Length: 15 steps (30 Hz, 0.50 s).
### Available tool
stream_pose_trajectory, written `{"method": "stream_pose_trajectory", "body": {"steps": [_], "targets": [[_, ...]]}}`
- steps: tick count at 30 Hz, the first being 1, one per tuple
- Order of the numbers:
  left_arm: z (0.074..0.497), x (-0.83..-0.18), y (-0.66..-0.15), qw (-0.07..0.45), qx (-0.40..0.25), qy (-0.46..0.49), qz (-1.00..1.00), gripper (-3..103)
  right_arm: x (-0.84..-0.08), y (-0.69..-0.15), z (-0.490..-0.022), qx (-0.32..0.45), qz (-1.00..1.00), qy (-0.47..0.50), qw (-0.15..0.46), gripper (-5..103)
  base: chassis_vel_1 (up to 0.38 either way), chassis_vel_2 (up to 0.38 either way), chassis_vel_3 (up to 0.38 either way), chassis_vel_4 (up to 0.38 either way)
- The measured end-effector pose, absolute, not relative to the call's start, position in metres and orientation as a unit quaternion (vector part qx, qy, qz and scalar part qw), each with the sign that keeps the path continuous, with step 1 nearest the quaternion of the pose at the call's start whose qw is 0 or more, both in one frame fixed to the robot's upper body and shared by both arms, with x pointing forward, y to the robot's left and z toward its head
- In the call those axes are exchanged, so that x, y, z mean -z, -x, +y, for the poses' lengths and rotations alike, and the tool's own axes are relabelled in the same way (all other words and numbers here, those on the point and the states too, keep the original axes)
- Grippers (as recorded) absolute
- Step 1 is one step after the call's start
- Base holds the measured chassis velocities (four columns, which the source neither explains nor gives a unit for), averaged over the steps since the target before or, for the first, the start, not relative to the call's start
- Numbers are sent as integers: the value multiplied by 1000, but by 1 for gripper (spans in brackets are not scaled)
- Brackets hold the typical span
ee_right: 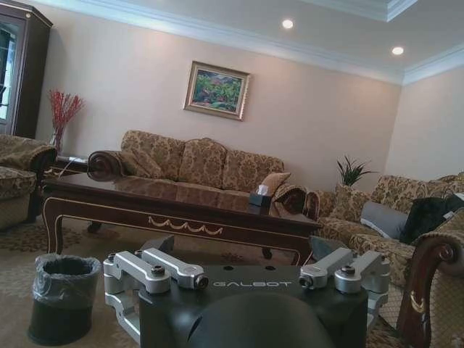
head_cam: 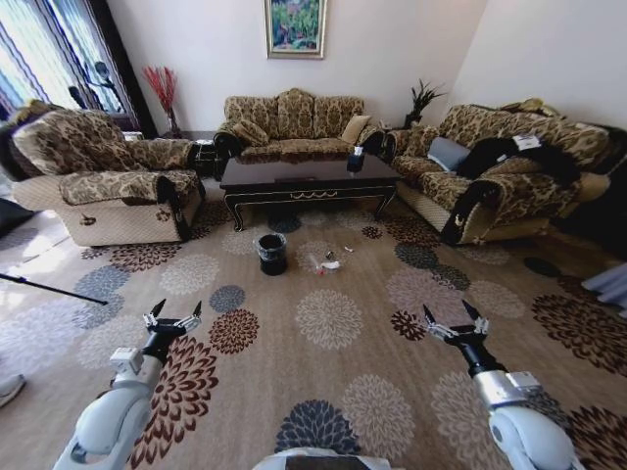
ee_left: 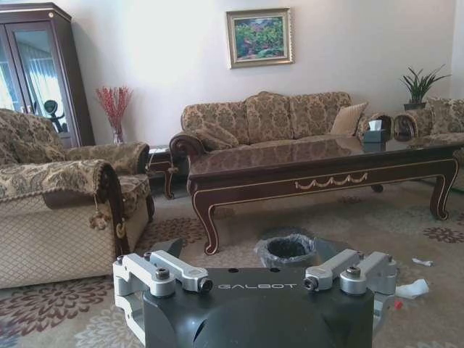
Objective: Move to the front of the table and pick up the trash from the floor, then place it into the trash bin.
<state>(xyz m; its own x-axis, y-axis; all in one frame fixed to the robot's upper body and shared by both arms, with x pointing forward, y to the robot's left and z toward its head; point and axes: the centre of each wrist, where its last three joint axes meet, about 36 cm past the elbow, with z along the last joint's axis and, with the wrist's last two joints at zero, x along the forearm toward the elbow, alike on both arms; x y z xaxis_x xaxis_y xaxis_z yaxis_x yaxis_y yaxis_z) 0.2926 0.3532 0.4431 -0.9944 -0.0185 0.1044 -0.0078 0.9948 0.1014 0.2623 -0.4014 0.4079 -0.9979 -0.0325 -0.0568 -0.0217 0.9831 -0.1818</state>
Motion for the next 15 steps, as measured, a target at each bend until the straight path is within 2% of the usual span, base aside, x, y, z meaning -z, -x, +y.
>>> {"method": "stream_pose_trajectory", "body": {"steps": [15], "targets": [[350,-442,-292,52,50,-6,-997,100,-402,-256,-399,80,996,14,28,100,0,0,0,0]]}}
